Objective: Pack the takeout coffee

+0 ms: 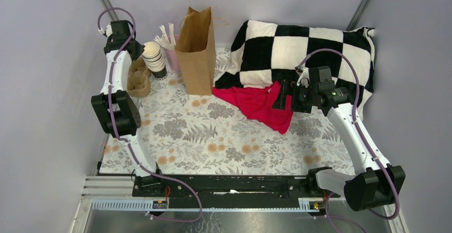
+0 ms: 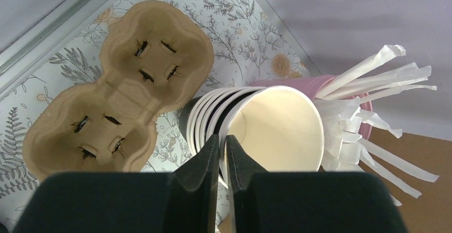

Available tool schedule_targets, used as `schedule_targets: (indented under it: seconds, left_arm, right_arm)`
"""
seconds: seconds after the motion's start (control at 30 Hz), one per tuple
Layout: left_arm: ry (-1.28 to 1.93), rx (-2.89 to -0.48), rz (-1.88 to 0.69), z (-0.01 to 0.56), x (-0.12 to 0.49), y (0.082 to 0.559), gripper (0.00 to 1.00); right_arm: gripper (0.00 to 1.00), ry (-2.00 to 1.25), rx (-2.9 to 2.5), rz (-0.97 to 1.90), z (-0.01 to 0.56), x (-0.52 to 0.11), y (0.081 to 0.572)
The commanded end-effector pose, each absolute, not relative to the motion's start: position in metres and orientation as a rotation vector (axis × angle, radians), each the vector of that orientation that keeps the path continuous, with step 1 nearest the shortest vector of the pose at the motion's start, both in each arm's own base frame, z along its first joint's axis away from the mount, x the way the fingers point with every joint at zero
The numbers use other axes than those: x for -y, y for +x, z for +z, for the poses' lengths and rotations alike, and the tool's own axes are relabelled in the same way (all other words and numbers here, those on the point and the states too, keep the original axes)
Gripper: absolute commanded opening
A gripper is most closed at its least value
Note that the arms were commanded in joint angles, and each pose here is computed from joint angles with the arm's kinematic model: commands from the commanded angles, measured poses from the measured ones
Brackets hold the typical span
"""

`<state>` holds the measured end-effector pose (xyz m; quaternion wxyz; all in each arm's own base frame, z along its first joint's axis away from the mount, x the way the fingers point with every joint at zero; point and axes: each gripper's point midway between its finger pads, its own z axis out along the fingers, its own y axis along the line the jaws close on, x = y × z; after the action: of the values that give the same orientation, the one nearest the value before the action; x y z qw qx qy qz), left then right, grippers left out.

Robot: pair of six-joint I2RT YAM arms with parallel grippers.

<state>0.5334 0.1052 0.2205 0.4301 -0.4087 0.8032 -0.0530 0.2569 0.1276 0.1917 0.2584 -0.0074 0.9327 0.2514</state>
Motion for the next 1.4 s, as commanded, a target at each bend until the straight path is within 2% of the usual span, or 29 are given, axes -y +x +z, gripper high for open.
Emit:
schedule_targets:
  seconds: [0.0, 0.27, 0.43, 0.73, 1.0, 1.37]
  left_arm:
    - [-0.998, -1.980, -0.124, 0.232, -0.107, 0.539, 0.13]
    - [-0.996, -2.012, -0.112, 0.223, -0.107, 0.538, 0.17]
    - [-0.992, -1.991, -0.113, 0.232, -0.108, 0.539, 0.08]
    - [-0.982, -1.950, -0.125, 0.259, -0.109, 0.541, 0.03]
    - [-0.979, -1.985, -0.117, 0.255, -0.107, 0.537, 0.00]
    - [-0.918, -1.843, -0.129, 0.342, -0.107, 0.517, 0.00]
  right_arm:
    - [0.98, -0.042, -2.504, 0.679, 0.196, -0.129, 0.262]
    - [0.98, -0.043, -2.501, 0.675, 0.196, -0.129, 0.261]
    - [0.98, -0.042, -2.497, 0.676, 0.198, -0.129, 0.261]
    - [0.98, -0.041, -2.493, 0.679, 0.199, -0.130, 0.263]
    - [0.98, -0.041, -2.490, 0.690, 0.199, -0.131, 0.259]
    - [0.98, -0.061, -2.490, 0.725, 0.205, -0.137, 0.258]
